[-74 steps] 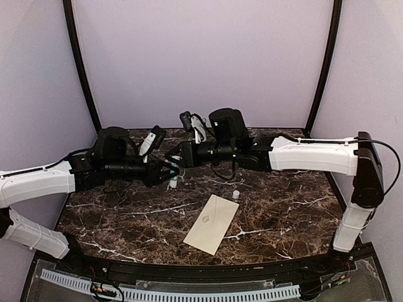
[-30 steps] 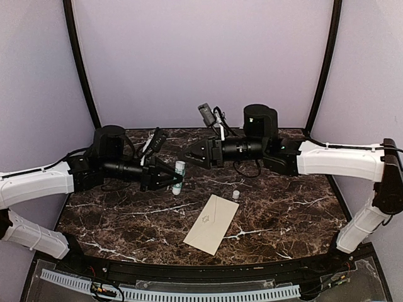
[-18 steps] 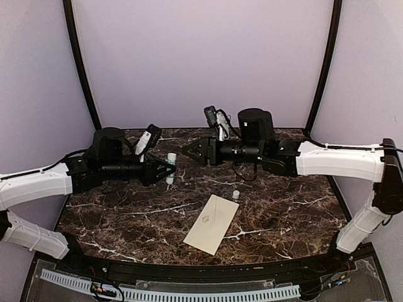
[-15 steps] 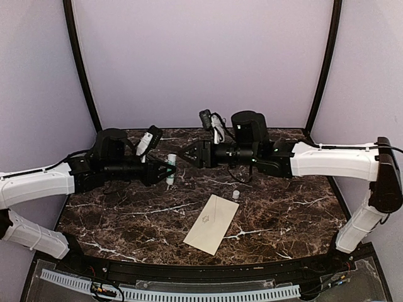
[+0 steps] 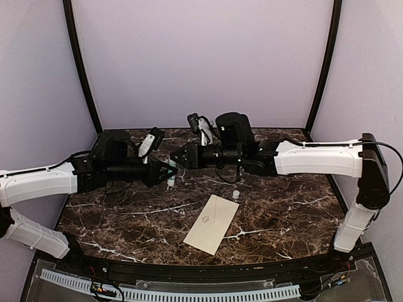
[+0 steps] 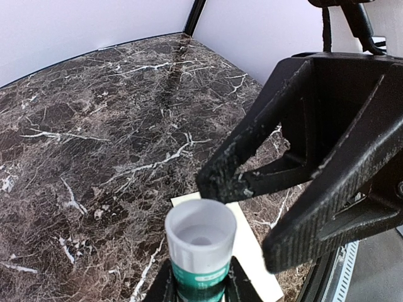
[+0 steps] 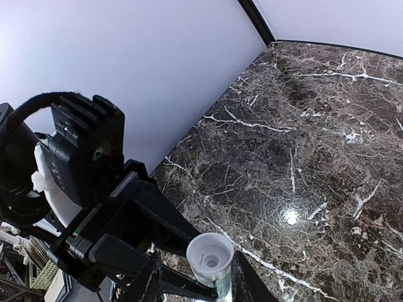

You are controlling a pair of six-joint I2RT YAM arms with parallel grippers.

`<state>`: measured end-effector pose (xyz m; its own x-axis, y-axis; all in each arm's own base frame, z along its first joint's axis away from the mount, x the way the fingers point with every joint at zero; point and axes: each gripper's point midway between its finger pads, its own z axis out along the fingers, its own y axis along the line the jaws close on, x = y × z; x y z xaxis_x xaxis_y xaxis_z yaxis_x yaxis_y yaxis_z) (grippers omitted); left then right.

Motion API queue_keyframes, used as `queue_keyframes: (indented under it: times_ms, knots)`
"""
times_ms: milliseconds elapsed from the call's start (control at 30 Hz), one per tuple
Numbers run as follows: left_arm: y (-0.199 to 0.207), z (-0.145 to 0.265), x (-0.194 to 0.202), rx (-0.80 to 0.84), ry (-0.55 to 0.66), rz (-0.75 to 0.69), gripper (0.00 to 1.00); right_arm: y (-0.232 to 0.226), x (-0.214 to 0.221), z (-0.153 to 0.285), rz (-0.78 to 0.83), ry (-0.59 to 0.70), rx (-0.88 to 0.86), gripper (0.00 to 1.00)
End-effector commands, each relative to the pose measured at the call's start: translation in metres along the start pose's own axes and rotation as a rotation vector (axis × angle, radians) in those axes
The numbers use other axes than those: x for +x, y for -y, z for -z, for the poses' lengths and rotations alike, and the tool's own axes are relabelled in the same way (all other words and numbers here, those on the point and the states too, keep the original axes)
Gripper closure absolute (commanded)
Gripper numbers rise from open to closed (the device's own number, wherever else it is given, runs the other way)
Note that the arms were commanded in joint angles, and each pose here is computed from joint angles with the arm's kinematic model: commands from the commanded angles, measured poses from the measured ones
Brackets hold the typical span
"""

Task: Place the letter into the envelope and seal it
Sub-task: Screw the solid glue.

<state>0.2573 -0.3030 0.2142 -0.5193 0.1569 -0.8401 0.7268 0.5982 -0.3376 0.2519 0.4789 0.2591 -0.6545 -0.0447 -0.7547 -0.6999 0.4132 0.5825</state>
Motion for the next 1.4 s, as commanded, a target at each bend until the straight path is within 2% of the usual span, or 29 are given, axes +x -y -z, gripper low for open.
queue_keyframes:
  times_ms: [0,567,700,933,1200,1367]
  knots:
    - [0.006,0.0,-0.01,0.025,0.027,0.0,1.0,-0.017,-0.011,-0.004,0.012,0.022,-0.053,0.66]
    - [0.009,-0.008,0.004,0.061,-0.025,0.002,1.0,-0.033,-0.014,-0.017,0.027,0.01,-0.126,0.74]
    - [0.01,-0.009,0.005,0.07,-0.031,0.002,1.0,-0.032,-0.013,-0.019,0.026,0.002,-0.123,0.78]
    - [0.024,-0.003,-0.001,0.139,-0.021,0.002,1.0,-0.031,-0.004,-0.017,0.047,-0.031,-0.125,0.8]
    - [0.085,0.034,-0.01,0.515,-0.027,-0.038,1.0,-0.071,-0.003,0.019,0.168,-0.08,-0.356,0.81]
    - [0.114,0.054,-0.008,0.712,-0.07,-0.049,1.0,-0.106,0.003,0.054,0.212,-0.116,-0.585,0.82]
